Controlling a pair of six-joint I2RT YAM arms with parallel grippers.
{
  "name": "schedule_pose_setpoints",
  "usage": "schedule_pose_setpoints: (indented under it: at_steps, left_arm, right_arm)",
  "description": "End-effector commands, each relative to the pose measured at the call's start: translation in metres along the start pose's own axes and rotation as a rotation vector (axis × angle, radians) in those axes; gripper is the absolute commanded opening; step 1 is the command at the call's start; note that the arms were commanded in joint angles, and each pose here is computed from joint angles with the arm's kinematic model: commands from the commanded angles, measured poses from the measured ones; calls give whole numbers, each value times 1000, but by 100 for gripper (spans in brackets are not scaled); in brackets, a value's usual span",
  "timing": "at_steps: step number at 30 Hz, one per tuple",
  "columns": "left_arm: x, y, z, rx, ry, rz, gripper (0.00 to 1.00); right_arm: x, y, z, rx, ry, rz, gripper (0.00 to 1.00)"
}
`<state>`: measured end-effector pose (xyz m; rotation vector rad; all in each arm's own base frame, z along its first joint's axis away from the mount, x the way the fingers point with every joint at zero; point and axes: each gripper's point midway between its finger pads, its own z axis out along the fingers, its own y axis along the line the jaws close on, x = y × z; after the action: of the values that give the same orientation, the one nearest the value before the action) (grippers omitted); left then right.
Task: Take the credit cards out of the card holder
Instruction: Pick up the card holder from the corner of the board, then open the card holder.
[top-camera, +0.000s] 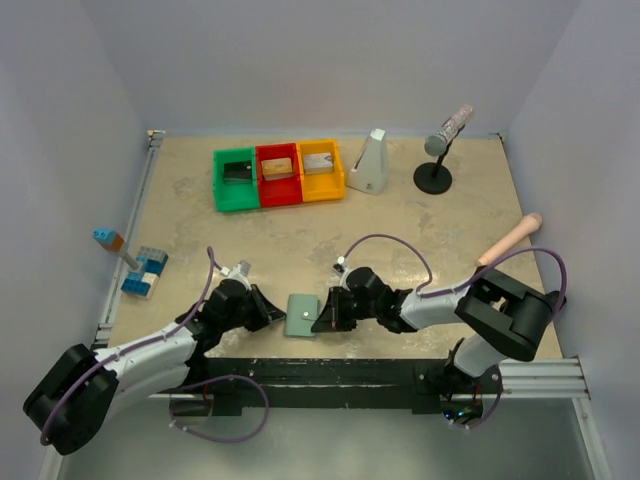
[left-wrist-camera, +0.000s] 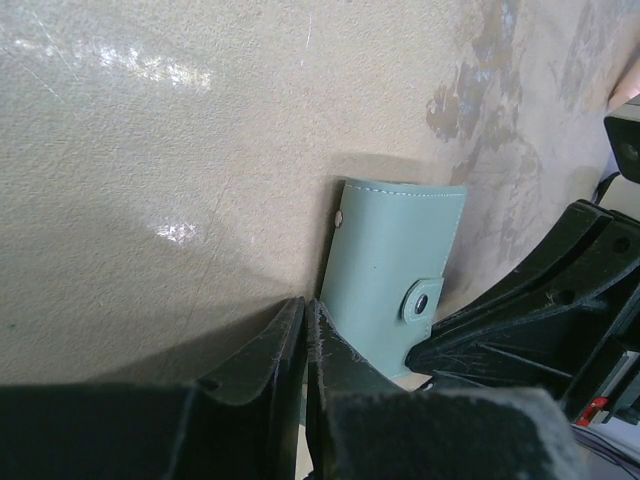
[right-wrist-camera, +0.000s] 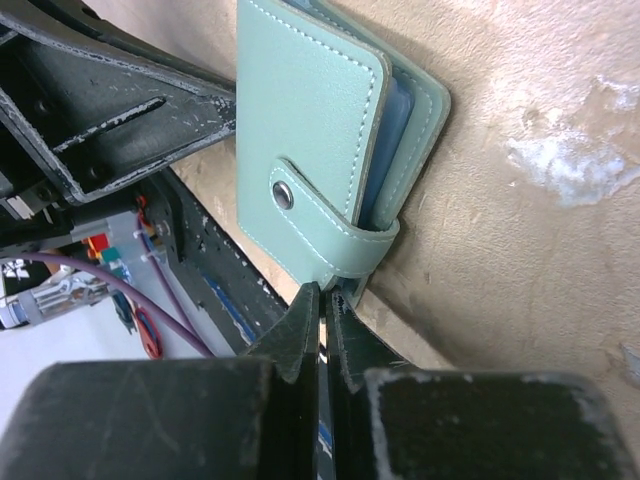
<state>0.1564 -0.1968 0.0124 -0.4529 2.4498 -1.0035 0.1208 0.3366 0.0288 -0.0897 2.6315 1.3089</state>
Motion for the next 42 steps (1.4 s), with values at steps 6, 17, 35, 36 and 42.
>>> schedule_pose_setpoints:
  at_steps: [6,17,35,36,42]
  left_arm:
    - [11,23,-7,-74,32,43,12]
    - [-31,-47,-34,183,-160,118,35]
    - [-17,-190,-134,1029,-165,300,100]
    - [-16,-193,-135,1036,-159,310,100]
    - [-9,-203,-133,1050,-77,351,100]
  right_arm:
    - [-18,26,-19,-80,-87,-89,0]
    - [-21,54,-96,-47,-130,-302,0]
    - [5,118,-185,-278,-127,-574,0]
    - [7,121,-187,-302,-126,-583,0]
    - [9,139,-192,-375,-120,-607,0]
